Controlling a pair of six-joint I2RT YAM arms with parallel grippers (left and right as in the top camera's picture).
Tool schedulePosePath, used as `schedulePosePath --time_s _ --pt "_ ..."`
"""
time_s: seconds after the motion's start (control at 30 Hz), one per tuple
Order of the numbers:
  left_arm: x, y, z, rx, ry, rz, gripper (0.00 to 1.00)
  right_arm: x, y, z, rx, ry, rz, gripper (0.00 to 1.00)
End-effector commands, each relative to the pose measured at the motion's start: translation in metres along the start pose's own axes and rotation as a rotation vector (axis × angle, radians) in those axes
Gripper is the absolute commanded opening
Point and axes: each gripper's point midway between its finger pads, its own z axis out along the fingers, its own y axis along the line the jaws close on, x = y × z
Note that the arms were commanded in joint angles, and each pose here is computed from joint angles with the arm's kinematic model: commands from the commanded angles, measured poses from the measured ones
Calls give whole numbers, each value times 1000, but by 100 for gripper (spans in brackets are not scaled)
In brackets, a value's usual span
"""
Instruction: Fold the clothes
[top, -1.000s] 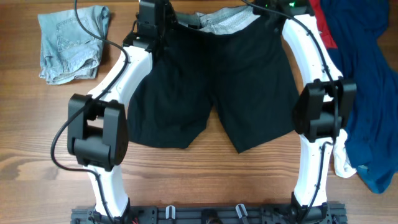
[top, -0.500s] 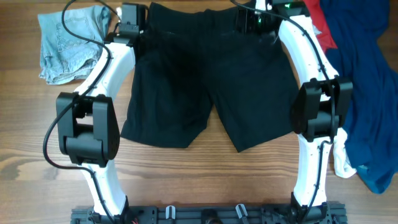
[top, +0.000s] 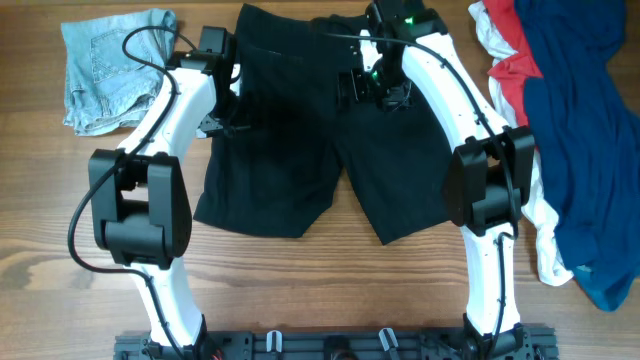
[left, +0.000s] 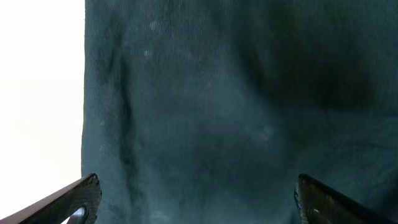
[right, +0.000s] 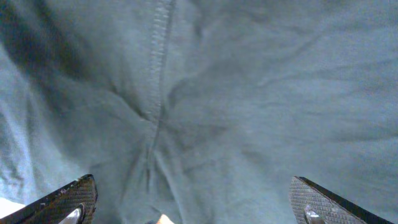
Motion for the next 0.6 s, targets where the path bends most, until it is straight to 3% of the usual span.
schedulePosePath --time_s 0.0,0.13,0.37,0.57 --pt "-27 21 -25 11 -98 -46 100 0 -9 -8 55 -27 32 99" --pt "-58 64 -67 65 -215 -164 100 11 -1 29 53 -9 5 99" --pt "-57 92 -73 49 -219 -218 100 19 11 69 154 -46 -63 99" --pt "-56 92 -73 49 -214 -218 100 43 -53 84 343 17 -4 100"
